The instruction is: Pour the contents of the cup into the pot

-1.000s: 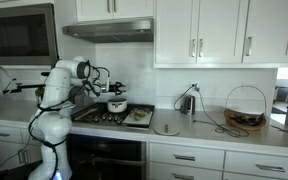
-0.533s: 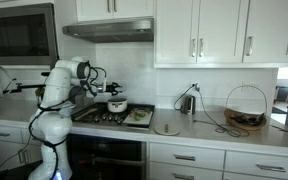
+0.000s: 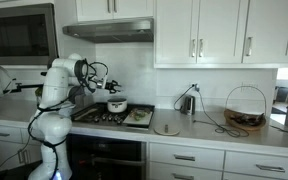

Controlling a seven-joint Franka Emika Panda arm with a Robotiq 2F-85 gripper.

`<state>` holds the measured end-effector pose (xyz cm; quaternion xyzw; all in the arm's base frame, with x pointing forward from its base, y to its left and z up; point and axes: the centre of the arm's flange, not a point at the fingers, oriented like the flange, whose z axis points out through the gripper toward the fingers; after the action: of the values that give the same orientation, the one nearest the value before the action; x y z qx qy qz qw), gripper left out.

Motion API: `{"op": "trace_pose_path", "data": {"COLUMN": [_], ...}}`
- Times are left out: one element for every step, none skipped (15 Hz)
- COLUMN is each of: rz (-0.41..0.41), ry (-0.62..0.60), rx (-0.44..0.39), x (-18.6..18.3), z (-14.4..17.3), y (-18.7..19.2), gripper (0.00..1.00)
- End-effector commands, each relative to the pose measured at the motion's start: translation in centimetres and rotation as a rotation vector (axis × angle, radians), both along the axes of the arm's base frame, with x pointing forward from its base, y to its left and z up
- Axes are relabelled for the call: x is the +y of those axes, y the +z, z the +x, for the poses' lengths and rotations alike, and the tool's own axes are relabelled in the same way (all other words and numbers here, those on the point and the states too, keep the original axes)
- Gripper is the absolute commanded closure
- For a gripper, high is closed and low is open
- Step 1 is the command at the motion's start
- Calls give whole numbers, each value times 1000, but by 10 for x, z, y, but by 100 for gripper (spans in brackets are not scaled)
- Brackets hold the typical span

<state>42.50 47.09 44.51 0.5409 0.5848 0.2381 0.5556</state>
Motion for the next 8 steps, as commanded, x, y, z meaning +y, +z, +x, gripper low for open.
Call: {"op": "trace_pose_path", "data": {"rz": [105,133,158,185,214,231,256,277], "ry": [4,0,-6,-12,-18,-28,-37,-43], "rx": [87,108,126,149,170,196,218,237], "x": [-8,-11,-14,-15,-18,-21,-24,-27], "z": [-5,-5,-2,0,1,4,8,11], "y": [30,35,39,43,48,52,57,60], "gripper": [70,70,70,70,70,70,70,70]}}
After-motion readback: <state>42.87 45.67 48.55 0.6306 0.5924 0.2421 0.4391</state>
